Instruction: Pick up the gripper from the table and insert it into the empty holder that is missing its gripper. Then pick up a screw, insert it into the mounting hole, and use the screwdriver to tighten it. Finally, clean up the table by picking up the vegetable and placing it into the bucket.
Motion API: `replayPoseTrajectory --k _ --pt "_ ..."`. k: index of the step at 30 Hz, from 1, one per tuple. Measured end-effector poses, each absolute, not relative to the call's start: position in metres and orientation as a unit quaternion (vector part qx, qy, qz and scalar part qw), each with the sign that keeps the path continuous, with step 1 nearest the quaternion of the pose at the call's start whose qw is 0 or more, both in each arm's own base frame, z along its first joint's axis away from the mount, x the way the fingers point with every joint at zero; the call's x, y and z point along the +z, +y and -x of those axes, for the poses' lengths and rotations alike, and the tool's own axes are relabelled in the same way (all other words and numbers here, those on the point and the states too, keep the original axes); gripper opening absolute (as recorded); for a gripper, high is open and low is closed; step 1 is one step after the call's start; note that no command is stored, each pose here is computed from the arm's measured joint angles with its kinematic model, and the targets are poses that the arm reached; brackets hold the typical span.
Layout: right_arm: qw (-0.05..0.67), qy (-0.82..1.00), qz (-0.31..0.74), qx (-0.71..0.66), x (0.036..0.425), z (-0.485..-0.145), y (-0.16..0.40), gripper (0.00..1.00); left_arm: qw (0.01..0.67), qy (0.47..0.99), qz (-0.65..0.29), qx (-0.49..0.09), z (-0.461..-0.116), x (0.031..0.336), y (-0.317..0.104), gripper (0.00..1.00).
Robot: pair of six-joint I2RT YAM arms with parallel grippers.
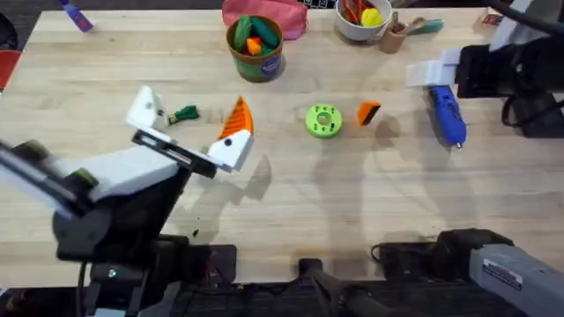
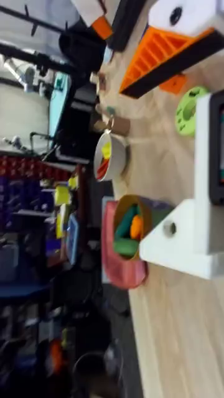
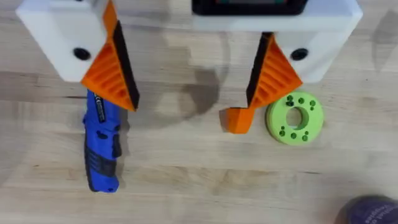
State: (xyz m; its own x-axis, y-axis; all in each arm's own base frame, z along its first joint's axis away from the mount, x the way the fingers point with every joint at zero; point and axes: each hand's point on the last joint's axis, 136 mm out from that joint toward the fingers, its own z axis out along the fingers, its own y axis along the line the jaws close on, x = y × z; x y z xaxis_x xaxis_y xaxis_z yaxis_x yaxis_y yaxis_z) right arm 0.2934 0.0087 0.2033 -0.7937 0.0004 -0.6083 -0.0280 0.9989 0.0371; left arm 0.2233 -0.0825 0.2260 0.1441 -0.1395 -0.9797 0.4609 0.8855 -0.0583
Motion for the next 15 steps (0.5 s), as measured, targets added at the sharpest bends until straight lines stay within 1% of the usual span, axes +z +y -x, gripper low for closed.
replayPoseTrajectory --k 2,6,15 --pt "0.321 0.947 0.007 0.022 0.203 -0.293 0.009 0.994 0.729 0.635 -0.128 -0.222 -0.223 0.216 -0.085 0.987" --pt "0.321 0.947 0.007 0.022 0.203 -0.293 0.009 0.994 0.716 0.637 -0.143 -0.247 -0.219 0.213 -0.089 0.988" --pt "0.321 0.947 0.007 0.022 0.203 -0.293 0.009 0.994 0.61 0.706 -0.157 -0.324 -0.206 0.162 -0.108 0.988"
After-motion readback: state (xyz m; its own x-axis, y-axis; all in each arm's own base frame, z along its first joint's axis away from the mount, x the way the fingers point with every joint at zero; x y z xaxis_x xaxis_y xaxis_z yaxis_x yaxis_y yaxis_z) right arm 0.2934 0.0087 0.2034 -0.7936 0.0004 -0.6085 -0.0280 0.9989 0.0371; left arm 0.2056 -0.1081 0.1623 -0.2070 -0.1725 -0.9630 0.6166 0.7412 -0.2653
